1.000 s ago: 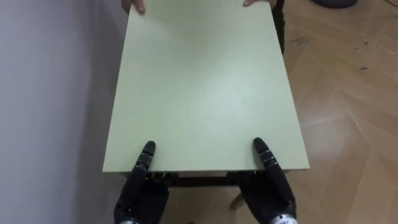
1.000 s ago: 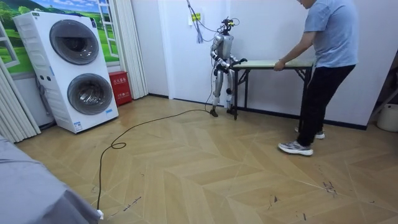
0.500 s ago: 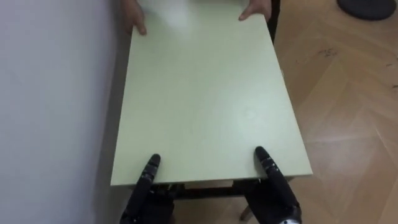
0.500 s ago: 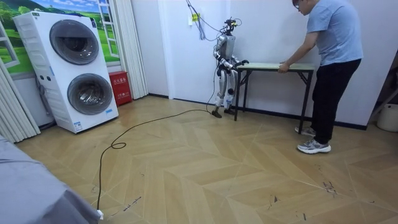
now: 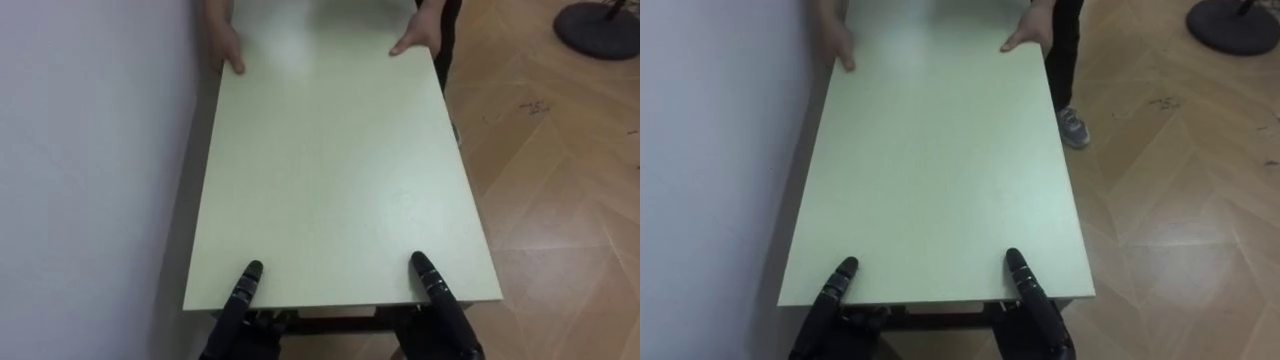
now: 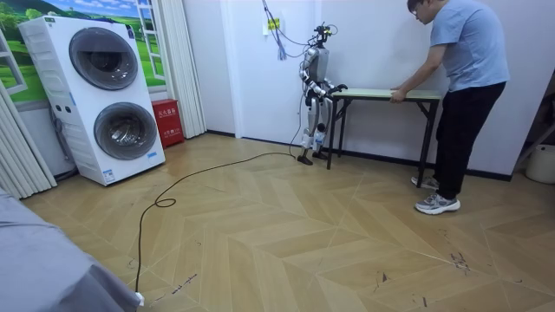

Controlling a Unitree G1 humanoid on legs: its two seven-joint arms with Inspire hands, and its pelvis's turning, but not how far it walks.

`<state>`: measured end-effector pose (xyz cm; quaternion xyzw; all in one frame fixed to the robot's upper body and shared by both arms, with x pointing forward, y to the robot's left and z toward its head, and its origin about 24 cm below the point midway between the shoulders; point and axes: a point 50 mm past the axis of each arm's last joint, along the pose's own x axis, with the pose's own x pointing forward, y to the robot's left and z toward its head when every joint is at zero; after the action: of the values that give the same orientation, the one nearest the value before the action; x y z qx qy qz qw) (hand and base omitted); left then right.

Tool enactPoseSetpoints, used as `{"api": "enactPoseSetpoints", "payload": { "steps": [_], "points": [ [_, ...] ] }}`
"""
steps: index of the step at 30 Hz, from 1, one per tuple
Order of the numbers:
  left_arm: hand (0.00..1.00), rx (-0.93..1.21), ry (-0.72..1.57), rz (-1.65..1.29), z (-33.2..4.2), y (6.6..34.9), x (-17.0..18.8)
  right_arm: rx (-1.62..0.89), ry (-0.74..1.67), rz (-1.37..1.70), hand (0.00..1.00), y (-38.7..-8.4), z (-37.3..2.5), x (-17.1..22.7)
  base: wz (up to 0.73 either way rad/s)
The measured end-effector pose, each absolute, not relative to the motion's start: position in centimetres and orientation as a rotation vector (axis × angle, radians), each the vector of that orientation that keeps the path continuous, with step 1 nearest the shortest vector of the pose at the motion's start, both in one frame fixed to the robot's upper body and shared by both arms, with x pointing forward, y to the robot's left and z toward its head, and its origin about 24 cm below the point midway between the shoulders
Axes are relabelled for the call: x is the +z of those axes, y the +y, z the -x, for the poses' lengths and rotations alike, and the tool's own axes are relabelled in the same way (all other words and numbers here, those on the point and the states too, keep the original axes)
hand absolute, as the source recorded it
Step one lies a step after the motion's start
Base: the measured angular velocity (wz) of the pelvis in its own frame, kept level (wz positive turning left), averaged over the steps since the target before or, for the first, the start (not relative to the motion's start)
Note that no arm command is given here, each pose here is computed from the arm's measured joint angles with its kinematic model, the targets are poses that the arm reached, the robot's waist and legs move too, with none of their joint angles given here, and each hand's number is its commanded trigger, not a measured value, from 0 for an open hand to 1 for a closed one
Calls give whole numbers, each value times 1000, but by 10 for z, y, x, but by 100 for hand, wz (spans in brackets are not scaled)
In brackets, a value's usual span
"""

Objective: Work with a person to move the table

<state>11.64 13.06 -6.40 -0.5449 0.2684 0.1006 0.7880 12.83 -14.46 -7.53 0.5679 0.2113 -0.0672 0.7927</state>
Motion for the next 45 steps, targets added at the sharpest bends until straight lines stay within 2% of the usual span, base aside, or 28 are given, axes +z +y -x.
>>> {"api": "enactPoseSetpoints", "payload": {
  "steps": [9,10,11,12,13,16,23,39,45],
  "points": [
    [100,210,560,1174,-116,129,-70,-150,450,-1216,100,-144,-128,-79,0],
    [83,212,561,1171,-115,130,-72,-155,451,-1218,100,-143,-127,-80,0],
    [65,215,564,1167,-114,130,-74,-160,456,-1217,89,-142,-126,-82,-5],
    [18,216,563,1166,-113,131,-74,-160,458,-1217,61,-142,-125,-83,-7],
    [0,215,558,1167,-113,132,-75,-157,459,-1216,0,-141,-126,-83,-6],
    [0,193,556,1133,-112,133,-77,-155,460,-1210,0,-141,-126,-83,-1],
    [0,28,565,842,-118,140,-79,-25,445,-1077,0,-144,-126,-81,-1],
    [0,3,568,816,-120,141,-81,56,432,-1056,0,-146,-127,-80,0],
    [0,-9,603,797,-119,145,-91,51,456,-1055,0,-149,-127,-84,0]
  ]
}}
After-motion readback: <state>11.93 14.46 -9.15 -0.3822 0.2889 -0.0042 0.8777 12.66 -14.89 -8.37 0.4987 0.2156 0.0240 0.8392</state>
